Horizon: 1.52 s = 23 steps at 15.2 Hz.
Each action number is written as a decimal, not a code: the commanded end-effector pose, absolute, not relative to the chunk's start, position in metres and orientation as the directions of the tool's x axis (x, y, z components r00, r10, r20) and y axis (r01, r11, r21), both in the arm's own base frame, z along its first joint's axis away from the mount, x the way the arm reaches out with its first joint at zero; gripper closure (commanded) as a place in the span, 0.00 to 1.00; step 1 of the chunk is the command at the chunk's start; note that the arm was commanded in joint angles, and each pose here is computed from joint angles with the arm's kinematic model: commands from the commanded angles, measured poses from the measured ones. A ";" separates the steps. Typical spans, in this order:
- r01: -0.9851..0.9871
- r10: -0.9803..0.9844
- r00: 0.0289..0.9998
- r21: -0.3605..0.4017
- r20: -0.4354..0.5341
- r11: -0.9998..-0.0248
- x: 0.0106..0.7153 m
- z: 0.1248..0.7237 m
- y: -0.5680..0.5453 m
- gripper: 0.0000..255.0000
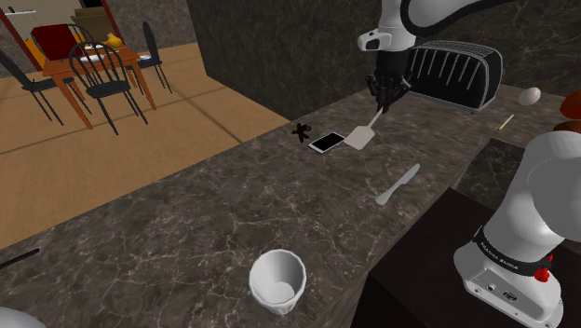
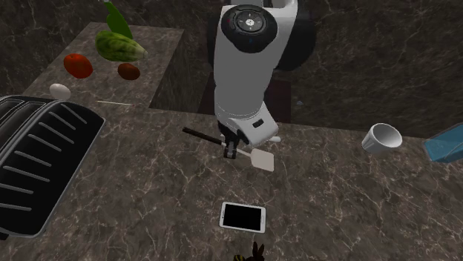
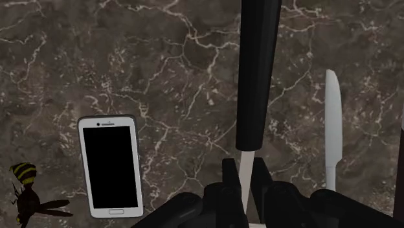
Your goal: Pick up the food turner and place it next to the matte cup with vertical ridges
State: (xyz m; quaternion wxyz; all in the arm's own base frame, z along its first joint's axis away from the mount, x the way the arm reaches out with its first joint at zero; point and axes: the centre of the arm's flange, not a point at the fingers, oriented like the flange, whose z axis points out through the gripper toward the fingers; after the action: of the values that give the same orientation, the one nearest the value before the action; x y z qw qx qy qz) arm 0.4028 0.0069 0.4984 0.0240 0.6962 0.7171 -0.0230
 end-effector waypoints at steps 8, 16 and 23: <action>1.000 0.997 -0.028 0.000 -0.066 0.028 0.398 0.501 0.128 1.00; 1.000 0.997 -0.028 0.000 -0.066 0.028 0.393 0.501 0.233 1.00; 1.000 0.997 -0.028 0.000 -0.066 0.028 0.390 0.501 0.326 1.00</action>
State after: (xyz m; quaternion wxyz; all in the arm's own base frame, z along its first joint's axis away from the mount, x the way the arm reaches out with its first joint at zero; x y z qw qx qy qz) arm 0.3909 0.3127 0.5009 0.0242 0.6964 0.7169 -0.0230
